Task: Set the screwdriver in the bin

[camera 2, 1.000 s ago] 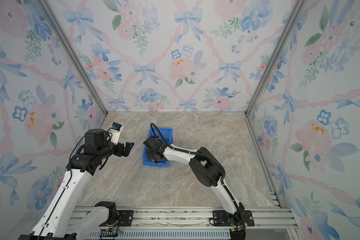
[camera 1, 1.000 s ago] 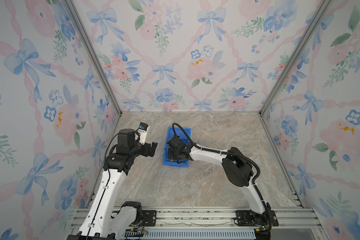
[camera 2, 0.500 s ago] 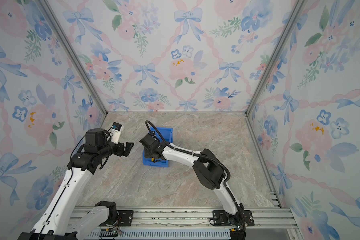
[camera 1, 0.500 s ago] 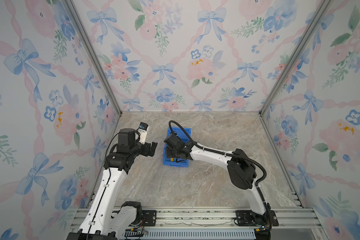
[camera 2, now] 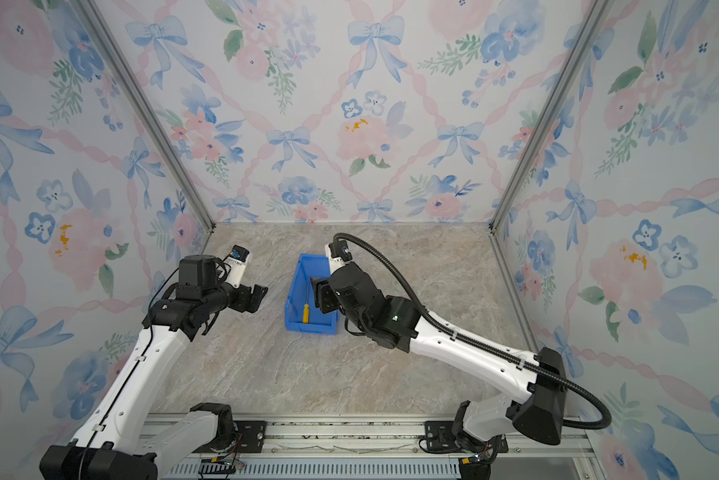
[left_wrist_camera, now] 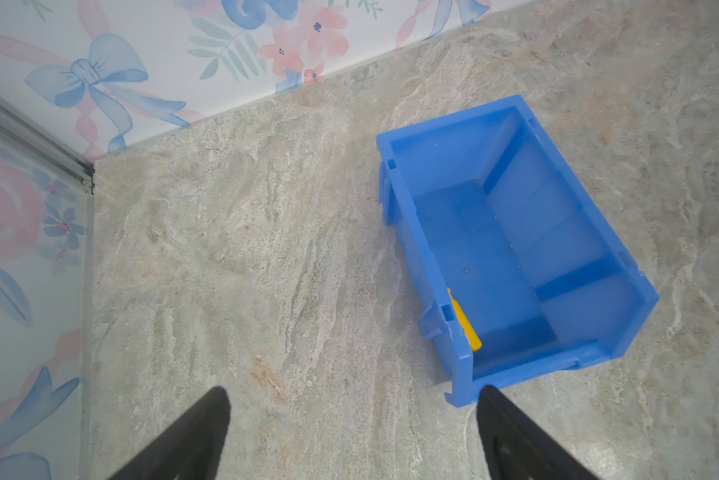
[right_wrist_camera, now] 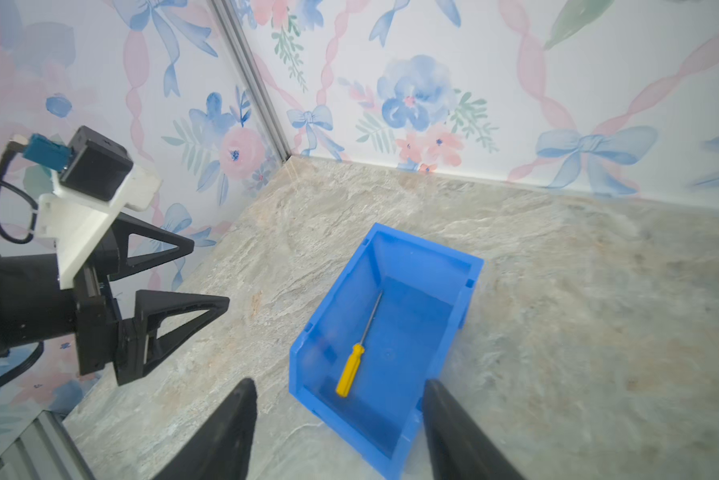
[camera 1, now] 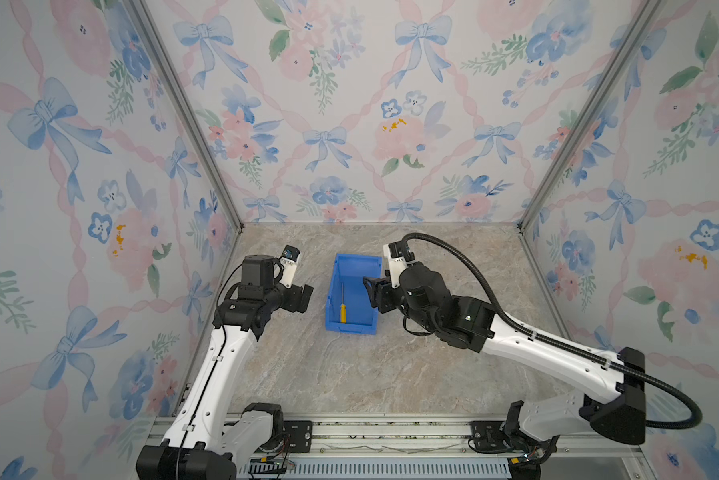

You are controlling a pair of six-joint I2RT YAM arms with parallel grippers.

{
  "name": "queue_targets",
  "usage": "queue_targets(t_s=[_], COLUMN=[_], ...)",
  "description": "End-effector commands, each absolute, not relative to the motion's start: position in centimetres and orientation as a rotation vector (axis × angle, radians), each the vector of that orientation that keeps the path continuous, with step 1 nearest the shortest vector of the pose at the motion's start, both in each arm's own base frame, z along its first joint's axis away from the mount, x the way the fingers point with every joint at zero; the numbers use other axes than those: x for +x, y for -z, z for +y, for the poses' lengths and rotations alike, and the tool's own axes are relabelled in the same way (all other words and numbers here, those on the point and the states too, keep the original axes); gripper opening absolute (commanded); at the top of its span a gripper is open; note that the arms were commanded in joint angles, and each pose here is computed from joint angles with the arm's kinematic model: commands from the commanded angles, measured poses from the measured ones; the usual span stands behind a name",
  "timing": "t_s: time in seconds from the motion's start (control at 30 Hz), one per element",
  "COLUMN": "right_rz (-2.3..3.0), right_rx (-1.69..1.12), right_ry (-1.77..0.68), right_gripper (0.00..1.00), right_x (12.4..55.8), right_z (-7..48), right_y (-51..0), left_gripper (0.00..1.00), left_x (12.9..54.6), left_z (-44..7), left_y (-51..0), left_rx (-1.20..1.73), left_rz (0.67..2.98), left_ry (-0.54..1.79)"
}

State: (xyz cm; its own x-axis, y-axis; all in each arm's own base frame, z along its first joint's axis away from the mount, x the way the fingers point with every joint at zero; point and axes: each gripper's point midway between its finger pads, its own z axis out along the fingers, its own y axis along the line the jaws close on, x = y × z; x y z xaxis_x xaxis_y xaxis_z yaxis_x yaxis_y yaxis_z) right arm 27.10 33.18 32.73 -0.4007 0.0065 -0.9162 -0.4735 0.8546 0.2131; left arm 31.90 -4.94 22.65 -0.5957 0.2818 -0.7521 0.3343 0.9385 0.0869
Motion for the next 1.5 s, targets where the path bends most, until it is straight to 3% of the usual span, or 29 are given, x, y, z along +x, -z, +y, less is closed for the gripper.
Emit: queue_targets(t_s=[0.0, 0.3, 0.67, 1.03, 1.47], right_rz=[1.905, 1.903, 1.871, 1.836, 1.735], right_rx=[-0.347, -0.195, -0.033, -0.017, -0.018], right_ry=[-0.35, -0.233, -0.052, 0.106, 0.168], right_gripper=[0.69, 0.77, 0.82, 0.86, 0.88], right_x=[27.4, 25.4, 25.7, 26.7, 29.5], right_z=[28.9, 19.4, 10.1, 6.3, 3.8], right_y=[-31.0, -27.8, -22.2, -20.0, -18.6], left_gripper=[0.92, 0.98, 0.98, 0.98, 0.98], left_x=[32.2, 34.8, 37.1, 35.3, 31.4], left_z=[-5.0, -4.3, -0.8, -0.5, -1.5], left_y=[-22.0, -20.6, -19.7, -20.3, -15.9], left_rx=[0.436, 0.343, -0.032, 0.026, 0.144], left_rz=[2.266, 2.265, 2.01, 1.706, 1.609], left_ry=[0.1, 0.066, 0.072, 0.024, -0.003])
